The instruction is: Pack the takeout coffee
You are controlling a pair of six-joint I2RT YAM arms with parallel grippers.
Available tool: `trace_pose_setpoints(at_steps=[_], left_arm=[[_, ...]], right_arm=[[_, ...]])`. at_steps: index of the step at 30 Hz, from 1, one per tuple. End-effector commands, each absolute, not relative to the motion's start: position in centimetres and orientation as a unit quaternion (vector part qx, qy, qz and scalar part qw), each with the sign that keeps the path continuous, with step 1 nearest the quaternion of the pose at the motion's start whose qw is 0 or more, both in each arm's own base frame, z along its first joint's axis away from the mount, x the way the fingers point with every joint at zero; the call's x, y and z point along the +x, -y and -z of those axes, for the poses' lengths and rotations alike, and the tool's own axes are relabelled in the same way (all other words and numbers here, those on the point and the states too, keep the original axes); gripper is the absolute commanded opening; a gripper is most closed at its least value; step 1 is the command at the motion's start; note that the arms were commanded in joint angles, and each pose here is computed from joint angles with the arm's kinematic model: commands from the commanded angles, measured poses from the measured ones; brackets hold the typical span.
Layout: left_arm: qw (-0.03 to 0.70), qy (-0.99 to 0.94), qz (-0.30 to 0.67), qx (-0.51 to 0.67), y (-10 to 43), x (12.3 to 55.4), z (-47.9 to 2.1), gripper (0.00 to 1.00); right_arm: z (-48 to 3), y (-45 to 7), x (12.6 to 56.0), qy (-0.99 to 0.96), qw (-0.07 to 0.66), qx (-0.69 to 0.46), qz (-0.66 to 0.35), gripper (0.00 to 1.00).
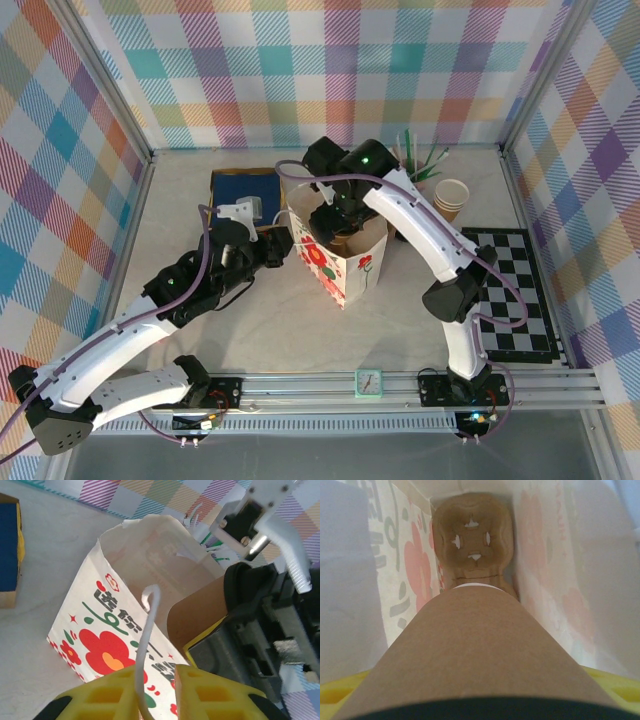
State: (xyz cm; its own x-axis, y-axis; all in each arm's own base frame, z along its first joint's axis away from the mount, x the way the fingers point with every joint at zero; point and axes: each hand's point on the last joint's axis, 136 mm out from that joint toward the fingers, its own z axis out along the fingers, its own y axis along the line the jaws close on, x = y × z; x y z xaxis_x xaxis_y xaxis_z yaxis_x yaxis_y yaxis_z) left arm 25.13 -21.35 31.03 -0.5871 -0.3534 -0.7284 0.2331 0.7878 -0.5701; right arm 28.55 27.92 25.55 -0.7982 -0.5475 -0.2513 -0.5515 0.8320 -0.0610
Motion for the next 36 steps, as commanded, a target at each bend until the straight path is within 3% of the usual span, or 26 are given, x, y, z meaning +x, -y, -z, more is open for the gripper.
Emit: trace_pose_setpoints(at_steps=[1,9,36], left_arm=[[0.471,-0.81,0.348,-0.042,21.2,25.2,-33.6,0.16],[0.466,-0.807,0.36,-0.042,21.2,24.8,-33.9,0.1],[0.459,-0.798,0.388,-0.045,21.7,24.4,-34.3,0.11]], right_arm=[[-24.9,-27.9,28.1,-0.951,0.122,-0.284,-0.003,0.4],[-23.3,-27.9,28.2,-0.953,0.104,-0.283,0.008,0.4],[-19.5,-27.5,27.6,-0.955,0.063,-0.29,0.029,0.41]])
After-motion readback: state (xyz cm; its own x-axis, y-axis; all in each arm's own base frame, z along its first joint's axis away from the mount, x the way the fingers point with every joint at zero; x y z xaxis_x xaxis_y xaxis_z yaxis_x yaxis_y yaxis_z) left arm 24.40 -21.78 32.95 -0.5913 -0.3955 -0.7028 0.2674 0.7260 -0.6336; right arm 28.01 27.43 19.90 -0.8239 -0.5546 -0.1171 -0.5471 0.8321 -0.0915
